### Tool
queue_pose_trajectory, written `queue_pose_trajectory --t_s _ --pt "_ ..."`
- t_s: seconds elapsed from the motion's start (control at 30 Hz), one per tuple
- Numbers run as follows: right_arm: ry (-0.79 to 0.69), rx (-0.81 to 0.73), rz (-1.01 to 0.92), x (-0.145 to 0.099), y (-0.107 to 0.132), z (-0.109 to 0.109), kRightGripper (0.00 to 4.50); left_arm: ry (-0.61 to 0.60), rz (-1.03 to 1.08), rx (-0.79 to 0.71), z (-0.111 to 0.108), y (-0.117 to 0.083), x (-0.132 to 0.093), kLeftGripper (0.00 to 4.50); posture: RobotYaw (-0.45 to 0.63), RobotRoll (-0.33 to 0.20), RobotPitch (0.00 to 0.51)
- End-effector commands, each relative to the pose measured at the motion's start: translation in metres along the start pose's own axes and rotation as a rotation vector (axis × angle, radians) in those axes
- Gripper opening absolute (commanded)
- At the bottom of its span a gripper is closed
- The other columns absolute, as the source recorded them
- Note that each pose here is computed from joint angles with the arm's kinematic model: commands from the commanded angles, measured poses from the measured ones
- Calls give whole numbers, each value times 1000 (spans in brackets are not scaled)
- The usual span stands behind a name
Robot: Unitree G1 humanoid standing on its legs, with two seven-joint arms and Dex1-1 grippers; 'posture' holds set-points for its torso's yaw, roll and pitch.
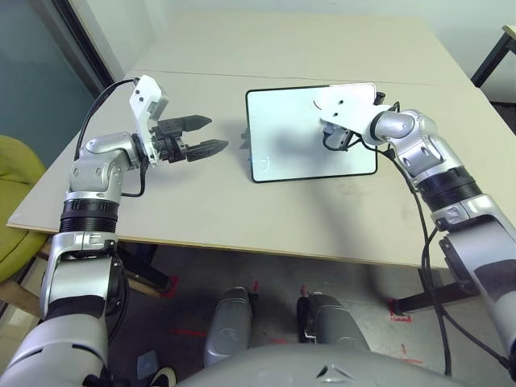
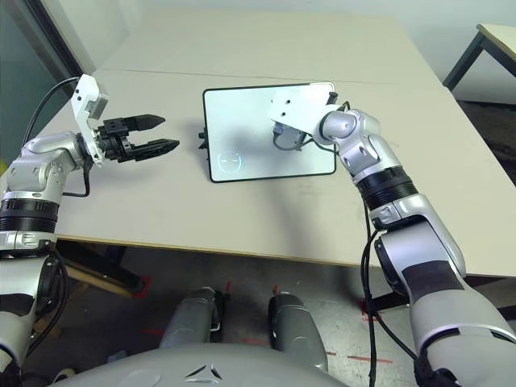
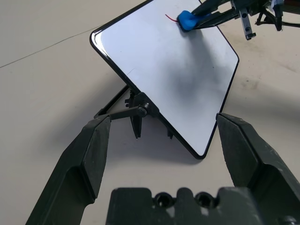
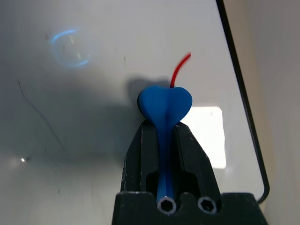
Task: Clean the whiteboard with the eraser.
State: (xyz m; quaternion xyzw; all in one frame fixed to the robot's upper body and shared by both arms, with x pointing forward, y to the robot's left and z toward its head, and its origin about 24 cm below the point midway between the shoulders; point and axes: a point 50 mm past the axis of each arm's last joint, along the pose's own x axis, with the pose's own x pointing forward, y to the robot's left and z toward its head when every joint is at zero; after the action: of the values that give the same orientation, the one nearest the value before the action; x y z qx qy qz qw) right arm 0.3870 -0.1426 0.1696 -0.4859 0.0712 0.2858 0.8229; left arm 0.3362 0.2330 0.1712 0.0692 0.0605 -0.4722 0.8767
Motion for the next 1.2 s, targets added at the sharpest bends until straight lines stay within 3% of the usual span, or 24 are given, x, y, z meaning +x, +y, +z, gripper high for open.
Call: queue_pose_trajectory --t_s 0.03,0.23,0.4,0.9,1.2 --pt "-26 -42 0 4 -3 11 143 9 -3 16 1 -1 1 4500 260 0 47" --pt "-69 -73 6 9 -2 28 142 6 -1 16 1 -1 2 4500 260 0 47" --pt "-69 -83 5 10 -1 28 142 4 -1 16 2 -1 2 4500 260 0 47" --pt "79 -80 -29 -10 -22 -25 142 5 -5 18 2 -1 3 4500 248 0 49" --pt "95 -80 -40 -13 -26 -30 142 6 -4 19 2 0 3 4500 248 0 51"
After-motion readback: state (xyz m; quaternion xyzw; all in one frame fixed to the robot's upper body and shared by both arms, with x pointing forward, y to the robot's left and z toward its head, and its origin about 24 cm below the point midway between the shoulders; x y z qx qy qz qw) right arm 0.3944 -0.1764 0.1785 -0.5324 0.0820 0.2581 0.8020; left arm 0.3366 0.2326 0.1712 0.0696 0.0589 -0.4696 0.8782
